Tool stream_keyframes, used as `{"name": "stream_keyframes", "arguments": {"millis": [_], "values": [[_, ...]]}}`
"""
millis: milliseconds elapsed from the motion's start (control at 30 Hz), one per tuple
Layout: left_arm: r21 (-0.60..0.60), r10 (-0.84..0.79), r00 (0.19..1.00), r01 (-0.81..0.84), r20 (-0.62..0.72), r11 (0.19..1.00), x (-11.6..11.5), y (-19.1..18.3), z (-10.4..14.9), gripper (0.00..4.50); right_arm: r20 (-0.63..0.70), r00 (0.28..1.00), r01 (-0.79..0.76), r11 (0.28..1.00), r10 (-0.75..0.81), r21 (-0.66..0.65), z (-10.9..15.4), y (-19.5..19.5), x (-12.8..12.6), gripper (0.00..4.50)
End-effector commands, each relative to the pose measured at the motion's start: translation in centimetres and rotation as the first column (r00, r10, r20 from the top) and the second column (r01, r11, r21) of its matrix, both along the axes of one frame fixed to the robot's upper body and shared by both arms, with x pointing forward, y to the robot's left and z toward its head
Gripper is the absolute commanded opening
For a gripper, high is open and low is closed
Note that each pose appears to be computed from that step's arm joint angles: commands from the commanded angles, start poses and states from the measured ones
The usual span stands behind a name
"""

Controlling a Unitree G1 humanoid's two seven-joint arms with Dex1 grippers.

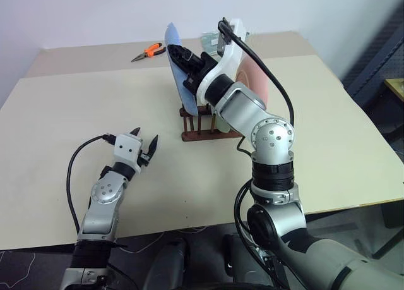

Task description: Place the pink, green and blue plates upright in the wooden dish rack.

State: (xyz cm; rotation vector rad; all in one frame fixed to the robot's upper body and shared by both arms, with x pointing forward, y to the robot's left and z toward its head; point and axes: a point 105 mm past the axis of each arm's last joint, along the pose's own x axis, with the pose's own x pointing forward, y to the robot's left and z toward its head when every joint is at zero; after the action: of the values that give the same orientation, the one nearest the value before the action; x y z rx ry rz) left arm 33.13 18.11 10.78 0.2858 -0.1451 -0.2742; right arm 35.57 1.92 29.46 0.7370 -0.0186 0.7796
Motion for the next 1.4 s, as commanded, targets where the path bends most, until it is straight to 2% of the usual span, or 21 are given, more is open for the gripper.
{"name": "stream_keyframes", "arguments": {"millis": [33, 300, 333, 367, 567, 833, 900, 967, 1067, 1167, 1267, 1333, 1400], "values": [[0.004, -0.04, 0.997, 0.04, 0.059, 0.999, -0.4, -0.7, 1.5, 2.94, -0.026, 1.0, 0.008, 0.998, -0.006, 0.069, 0.3, 0.0, -0.4, 0.03], [0.005, -0.064, 0.997, 0.063, 0.048, 0.998, -0.6, -1.3, 1.2, 2.94, -0.077, 0.997, 0.026, 0.995, -0.019, 0.097, -0.2, -0.3, 0.3, 0.03], [0.005, -0.065, 0.997, 0.064, 0.047, 0.998, -0.6, -1.3, 1.2, 2.94, -0.075, 0.997, 0.026, 0.995, -0.018, 0.1, -0.1, -0.3, 0.3, 0.68], [0.005, -0.065, 0.997, 0.065, 0.047, 0.998, -0.6, -1.4, 1.2, 2.94, -0.071, 0.997, 0.025, 0.995, -0.018, 0.101, 0.0, -0.4, 0.3, 1.0], [0.004, -0.068, 0.997, 0.068, 0.044, 0.998, -0.6, -1.5, 1.2, 2.94, -0.019, 0.999, 0.043, 0.996, -0.041, 0.072, 0.8, -0.6, 0.6, 3.88], [0.009, -0.082, 0.996, 0.082, 0.042, 0.997, -0.6, -2.1, 1.1, 2.94, 0.201, 0.975, 0.105, 0.994, -0.096, -0.037, 3.7, -2.3, 0.8, 3.88], [0.01, -0.084, 0.996, 0.084, 0.042, 0.996, -0.6, -2.2, 1.1, 2.94, 0.309, 0.944, 0.151, 0.984, -0.115, -0.093, 5.0, -3.2, 0.7, 3.88], [0.01, -0.086, 0.995, 0.085, 0.043, 0.996, -0.6, -2.3, 1.1, 2.94, 0.458, 0.879, 0.227, 0.96, -0.129, -0.164, 6.6, -4.7, 0.1, 3.88], [0.012, -0.084, 0.996, 0.083, 0.043, 0.996, -0.5, -2.5, 1.1, 2.94, 0.663, 0.736, 0.438, 0.844, -0.138, -0.31, 7.2, -8.7, -0.1, 3.88], [0.025, -0.07, 0.997, 0.069, 0.041, 0.997, -0.5, -2.2, 0.9, 2.94, 0.724, 0.672, 0.579, 0.721, -0.157, -0.381, 6.3, -14.2, 0.1, 3.88], [0.045, -0.029, 0.999, 0.027, 0.036, 0.999, -0.4, -1.1, 0.7, 2.94, 0.712, 0.676, 0.683, 0.525, -0.191, -0.508, 2.9, -20.9, 0.5, 3.88], [0.05, -0.009, 0.999, 0.007, 0.033, 0.999, -0.3, -0.7, 0.6, 2.94, 0.689, 0.694, 0.693, 0.455, -0.211, -0.559, 1.1, -23.6, 0.5, 3.88], [0.052, 0.02, 1.0, -0.021, 0.024, 0.998, -0.2, 0.2, 0.3, 2.94, 0.599, 0.766, 0.638, 0.388, -0.234, -0.665, -3.5, -26.4, 0.5, 3.88]]}}
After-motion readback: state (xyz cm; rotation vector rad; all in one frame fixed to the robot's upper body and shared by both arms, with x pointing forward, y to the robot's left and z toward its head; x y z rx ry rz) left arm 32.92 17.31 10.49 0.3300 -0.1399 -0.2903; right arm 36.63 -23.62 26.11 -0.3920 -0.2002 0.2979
